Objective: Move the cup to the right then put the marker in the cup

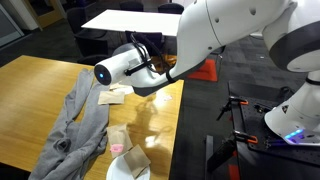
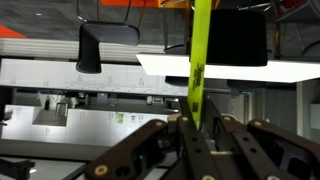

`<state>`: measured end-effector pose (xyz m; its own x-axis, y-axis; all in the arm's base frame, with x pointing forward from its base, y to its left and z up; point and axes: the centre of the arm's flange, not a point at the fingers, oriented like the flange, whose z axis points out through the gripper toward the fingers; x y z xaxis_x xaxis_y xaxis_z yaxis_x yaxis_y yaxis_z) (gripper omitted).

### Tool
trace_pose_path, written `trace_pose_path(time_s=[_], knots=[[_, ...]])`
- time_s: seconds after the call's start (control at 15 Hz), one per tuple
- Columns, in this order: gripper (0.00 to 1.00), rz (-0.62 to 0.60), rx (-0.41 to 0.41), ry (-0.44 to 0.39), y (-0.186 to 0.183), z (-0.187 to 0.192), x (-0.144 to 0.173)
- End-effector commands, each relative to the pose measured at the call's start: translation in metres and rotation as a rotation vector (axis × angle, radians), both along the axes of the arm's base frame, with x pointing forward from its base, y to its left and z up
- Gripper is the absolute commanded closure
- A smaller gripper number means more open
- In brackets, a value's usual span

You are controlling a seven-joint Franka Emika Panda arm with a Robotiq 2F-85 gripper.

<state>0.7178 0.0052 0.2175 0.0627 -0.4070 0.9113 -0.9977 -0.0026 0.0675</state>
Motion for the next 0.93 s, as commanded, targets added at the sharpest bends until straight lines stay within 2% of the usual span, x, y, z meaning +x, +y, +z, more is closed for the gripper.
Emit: trace_pose_path(time_s=[0.0,0.2,0.53,0.87], knots=[[0.95,-0.114,-0.064,-0.042,-0.005,0.000,0.010],[0.95,-0.187,-0.110,-0.063,-0.014,-0.002,0.009],[0.95,-0.249,-0.153,-0.016,-0.032,-0.018,0.011],[0.95,-0.251,-0.154,0.008,-0.052,-0.046,0.014]])
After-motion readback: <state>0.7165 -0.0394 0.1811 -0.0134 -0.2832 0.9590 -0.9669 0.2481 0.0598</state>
